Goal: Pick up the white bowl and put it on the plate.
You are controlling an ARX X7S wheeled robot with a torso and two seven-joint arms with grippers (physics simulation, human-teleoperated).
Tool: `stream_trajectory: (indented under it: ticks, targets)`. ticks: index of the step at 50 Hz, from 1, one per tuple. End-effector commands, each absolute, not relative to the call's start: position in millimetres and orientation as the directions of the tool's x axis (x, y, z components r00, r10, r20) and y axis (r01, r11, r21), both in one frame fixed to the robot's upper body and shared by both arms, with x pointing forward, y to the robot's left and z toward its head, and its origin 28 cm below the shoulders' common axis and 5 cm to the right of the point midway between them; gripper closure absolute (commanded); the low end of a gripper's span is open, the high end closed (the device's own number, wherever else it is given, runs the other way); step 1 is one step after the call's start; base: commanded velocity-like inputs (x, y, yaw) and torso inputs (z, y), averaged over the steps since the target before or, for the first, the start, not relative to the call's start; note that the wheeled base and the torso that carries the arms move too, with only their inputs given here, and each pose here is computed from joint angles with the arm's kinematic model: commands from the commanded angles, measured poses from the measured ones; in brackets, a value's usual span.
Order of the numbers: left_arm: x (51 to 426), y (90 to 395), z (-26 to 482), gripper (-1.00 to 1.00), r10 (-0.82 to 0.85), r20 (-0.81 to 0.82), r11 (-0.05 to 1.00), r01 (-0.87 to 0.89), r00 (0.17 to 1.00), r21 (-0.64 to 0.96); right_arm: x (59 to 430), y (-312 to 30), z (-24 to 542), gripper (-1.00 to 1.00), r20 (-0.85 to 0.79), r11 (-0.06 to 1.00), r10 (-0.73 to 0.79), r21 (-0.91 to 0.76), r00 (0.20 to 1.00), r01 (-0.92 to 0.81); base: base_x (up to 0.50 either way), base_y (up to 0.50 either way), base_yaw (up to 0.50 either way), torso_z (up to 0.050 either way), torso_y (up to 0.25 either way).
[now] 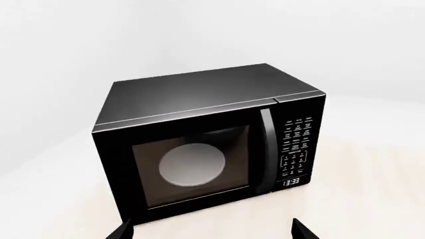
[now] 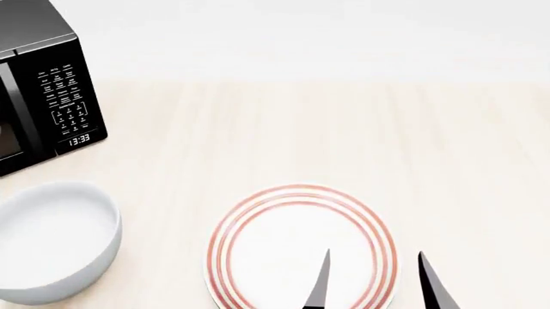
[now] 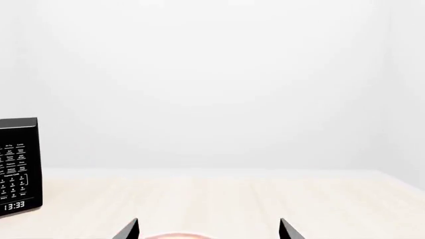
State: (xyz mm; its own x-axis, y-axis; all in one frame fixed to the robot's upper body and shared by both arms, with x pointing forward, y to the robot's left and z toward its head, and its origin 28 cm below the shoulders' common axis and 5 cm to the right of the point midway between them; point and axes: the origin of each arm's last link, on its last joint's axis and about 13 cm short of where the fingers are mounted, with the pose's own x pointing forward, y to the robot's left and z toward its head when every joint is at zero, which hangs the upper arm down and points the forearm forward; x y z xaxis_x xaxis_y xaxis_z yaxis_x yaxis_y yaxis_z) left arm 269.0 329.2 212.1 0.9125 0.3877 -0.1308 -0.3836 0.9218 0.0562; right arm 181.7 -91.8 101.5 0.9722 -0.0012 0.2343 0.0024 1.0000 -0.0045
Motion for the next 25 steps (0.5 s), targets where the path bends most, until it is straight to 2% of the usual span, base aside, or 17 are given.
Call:
stream_trajectory:
  ticks: [1,11,25]
  targets:
    - [273,335,202,-1.00,0.384,-0.230,0.920,-0.392,0.894,0.010,182,-92,101,-1.00,0.232,1.000,0.000,-0.005,0.973,0.001,0.00,0.00,0.00,0.000,0.000]
    - [275,334,193,-1.00,0.336,-0.315,0.932,-0.361,0.888,-0.024,182,-92,100,-1.00,0.229,1.000,-0.002,-0.006,0.973,0.003,0.00,0.00,0.00,0.000,0.000]
    - [276,335,185,-1.00,0.332,-0.349,0.930,-0.366,0.876,-0.033,182,-91,100,-1.00,0.229,1.000,-0.002,-0.007,0.973,0.004,0.00,0.00,0.00,0.000,0.000]
